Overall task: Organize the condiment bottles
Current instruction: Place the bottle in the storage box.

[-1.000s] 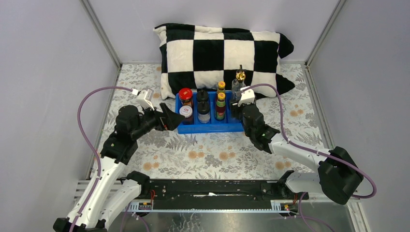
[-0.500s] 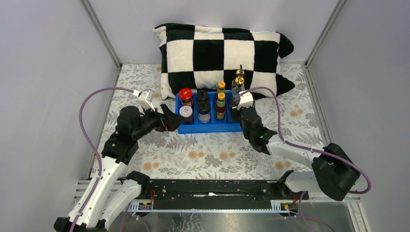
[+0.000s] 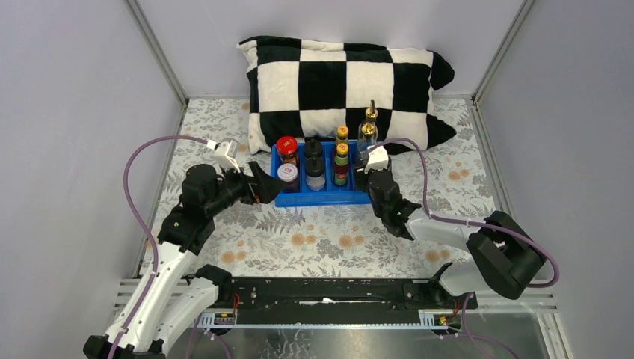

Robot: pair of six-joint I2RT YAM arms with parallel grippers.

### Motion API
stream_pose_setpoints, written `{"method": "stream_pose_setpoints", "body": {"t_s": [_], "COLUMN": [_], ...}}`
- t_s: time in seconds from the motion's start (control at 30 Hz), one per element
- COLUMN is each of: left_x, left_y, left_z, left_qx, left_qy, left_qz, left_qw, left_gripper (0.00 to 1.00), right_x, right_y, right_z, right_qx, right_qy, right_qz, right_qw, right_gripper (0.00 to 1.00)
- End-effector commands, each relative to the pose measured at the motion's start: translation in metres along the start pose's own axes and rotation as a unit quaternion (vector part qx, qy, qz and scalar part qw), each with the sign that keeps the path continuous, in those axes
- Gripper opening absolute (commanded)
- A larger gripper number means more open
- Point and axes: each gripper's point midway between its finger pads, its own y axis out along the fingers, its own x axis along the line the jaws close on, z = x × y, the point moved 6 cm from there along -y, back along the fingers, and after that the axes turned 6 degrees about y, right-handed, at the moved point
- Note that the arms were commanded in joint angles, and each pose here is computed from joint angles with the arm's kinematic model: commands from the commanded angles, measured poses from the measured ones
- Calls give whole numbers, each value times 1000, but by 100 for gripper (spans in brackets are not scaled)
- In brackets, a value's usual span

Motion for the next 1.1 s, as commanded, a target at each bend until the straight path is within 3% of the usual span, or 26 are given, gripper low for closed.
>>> {"method": "stream_pose_setpoints", "body": {"t_s": [0.0,0.87,1.07], "left_x": [0,-1,0], "left_y": [1,-1,0], "left_z": [-4,-7,-5], "left_qx": [-15,-15,-13], "left_qy": [6,10,8], "left_qz": [2,-1,-2], "left_qw": [1000,1000,1000], "left_gripper": [99,99,99], "right_x": [9,17,15], "right_y": [5,21,20], "right_z": [-31,-5,2], "right_qx": [-75,-51,-45], "right_qy": [63,80,86], "right_qz": [2,8,15], "right_qw": [995,996,995], "right_gripper": [29,30,36]}}
